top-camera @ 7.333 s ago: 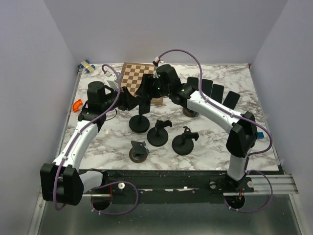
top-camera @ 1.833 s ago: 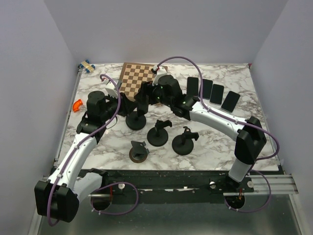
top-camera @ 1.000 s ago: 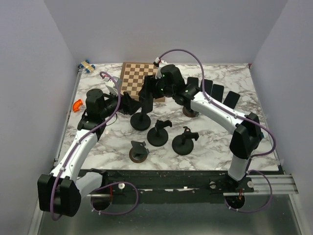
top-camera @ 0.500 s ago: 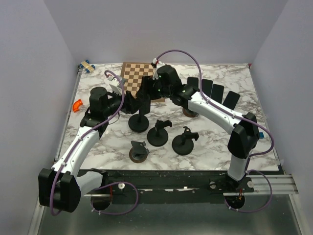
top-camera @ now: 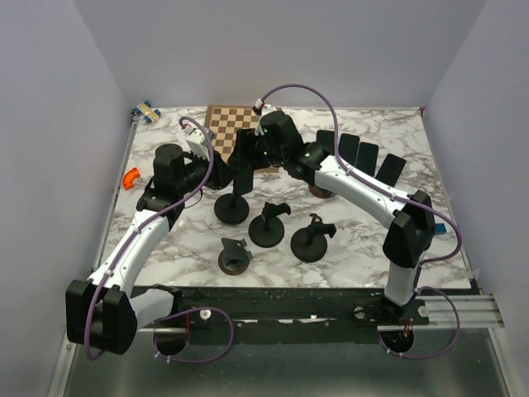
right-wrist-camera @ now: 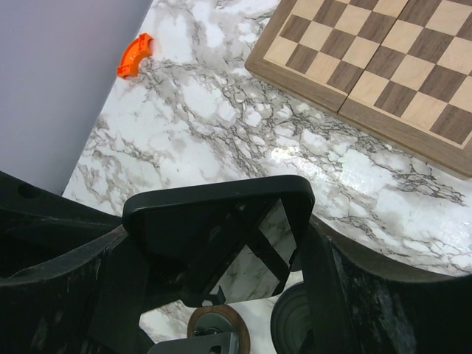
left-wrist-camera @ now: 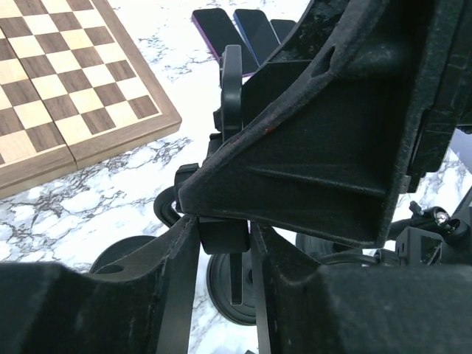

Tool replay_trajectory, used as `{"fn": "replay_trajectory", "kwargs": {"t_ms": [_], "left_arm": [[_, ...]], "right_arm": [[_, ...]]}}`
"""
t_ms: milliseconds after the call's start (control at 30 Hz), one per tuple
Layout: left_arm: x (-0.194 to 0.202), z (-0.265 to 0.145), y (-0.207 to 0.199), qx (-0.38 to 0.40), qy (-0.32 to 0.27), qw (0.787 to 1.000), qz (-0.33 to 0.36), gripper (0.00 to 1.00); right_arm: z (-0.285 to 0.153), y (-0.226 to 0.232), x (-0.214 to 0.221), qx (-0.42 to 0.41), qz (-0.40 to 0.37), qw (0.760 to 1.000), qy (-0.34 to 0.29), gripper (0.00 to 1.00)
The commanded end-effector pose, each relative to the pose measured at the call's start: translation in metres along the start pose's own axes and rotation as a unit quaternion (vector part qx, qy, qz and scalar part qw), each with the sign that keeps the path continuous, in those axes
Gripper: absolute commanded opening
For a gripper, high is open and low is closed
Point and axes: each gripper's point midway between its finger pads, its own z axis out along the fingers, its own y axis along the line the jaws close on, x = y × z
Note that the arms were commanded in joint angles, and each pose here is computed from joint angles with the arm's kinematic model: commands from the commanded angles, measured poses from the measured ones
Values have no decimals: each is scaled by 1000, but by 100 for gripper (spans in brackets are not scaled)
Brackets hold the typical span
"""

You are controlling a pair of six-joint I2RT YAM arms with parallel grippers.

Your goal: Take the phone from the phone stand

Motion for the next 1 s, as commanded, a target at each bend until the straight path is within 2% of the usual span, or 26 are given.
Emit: {"fn": "replay_trajectory", "kwargs": {"t_ms": [0, 67, 133, 167, 300, 400, 567, 633, 800, 967], "left_arm": [[-7, 5, -5, 4, 4, 1000, 11, 35], [-8, 6, -2, -3, 3, 1000, 9, 23], [-9, 5, 0, -7, -5, 1000, 4, 3], [-9, 3, 2, -12, -13, 1000, -1, 0], [-10, -10, 7, 14, -24, 998, -56, 0], [-14, -17, 10, 26, -38, 996, -71, 0], [-7, -18, 5, 41, -27, 996, -77, 0], [-6, -17, 6, 40, -24, 996, -75, 0], [-1, -12, 4, 61, -11, 995, -82, 0], [0, -12, 7, 53, -11, 996, -69, 0]], "right_arm": [[2, 22, -10, -7, 9, 1000, -24, 1], [2, 20, -9, 9, 3, 999, -32, 1], [-1, 17, -10, 20, -2, 999, -40, 1], [-2, 12, -8, 28, -7, 999, -44, 1], [-9, -11, -6, 53, -51, 995, -75, 0], [-8, -28, -6, 13, -66, 994, -80, 0], [-7, -39, -10, -80, -65, 993, -62, 0], [-11, -37, -11, -146, -68, 985, -56, 1], [-17, -5, -4, -252, -95, 963, -15, 1], [-31, 18, -8, -313, -69, 947, -10, 1]]}}
